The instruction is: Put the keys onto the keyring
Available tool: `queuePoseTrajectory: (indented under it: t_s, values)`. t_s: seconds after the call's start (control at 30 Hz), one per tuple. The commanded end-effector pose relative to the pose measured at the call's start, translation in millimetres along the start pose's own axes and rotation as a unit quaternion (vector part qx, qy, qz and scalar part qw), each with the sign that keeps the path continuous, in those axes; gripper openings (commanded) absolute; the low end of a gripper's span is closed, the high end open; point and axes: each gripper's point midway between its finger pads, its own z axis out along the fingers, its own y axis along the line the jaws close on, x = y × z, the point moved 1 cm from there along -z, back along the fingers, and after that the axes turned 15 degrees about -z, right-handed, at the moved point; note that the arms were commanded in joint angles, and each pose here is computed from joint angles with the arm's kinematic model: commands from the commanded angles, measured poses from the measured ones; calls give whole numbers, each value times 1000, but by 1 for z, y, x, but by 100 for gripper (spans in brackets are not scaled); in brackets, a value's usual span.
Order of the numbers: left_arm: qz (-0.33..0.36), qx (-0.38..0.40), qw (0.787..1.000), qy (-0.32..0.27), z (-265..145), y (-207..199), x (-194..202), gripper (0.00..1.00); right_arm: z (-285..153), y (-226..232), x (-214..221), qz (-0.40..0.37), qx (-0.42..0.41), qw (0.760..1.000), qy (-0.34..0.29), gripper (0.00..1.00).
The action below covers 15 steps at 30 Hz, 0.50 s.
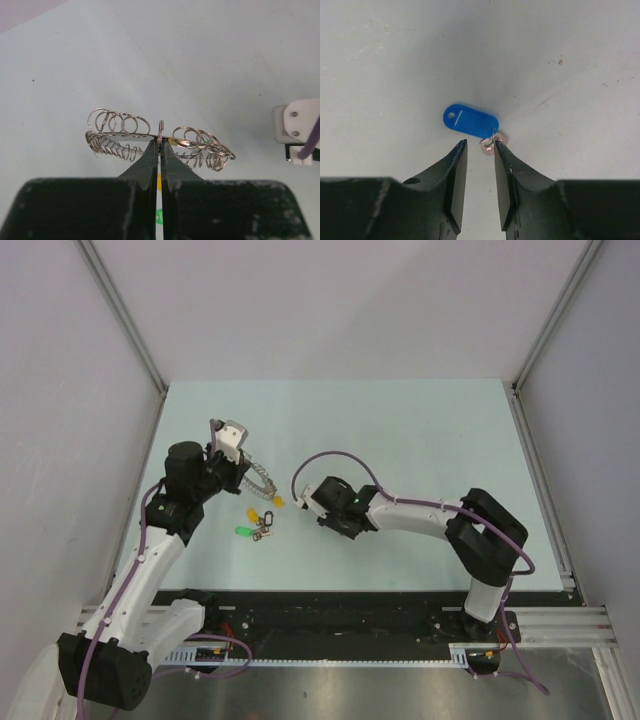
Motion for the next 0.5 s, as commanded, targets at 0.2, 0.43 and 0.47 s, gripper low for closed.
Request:
queuePoseTrajectory:
  t_s: [0.2, 0.43, 0.47]
  values:
    - [12, 11, 999, -45, -6, -5, -25, 0, -40, -27, 0, 67, -14, 992, -107, 33]
    - [12, 17, 999, -42, -5, -7, -23, 0, -32, -25, 6, 77, -19, 978, -194, 28]
    - [13, 17, 999, -42, -5, -7, -23, 0, -34, -29, 1, 78, -11, 974, -215, 27]
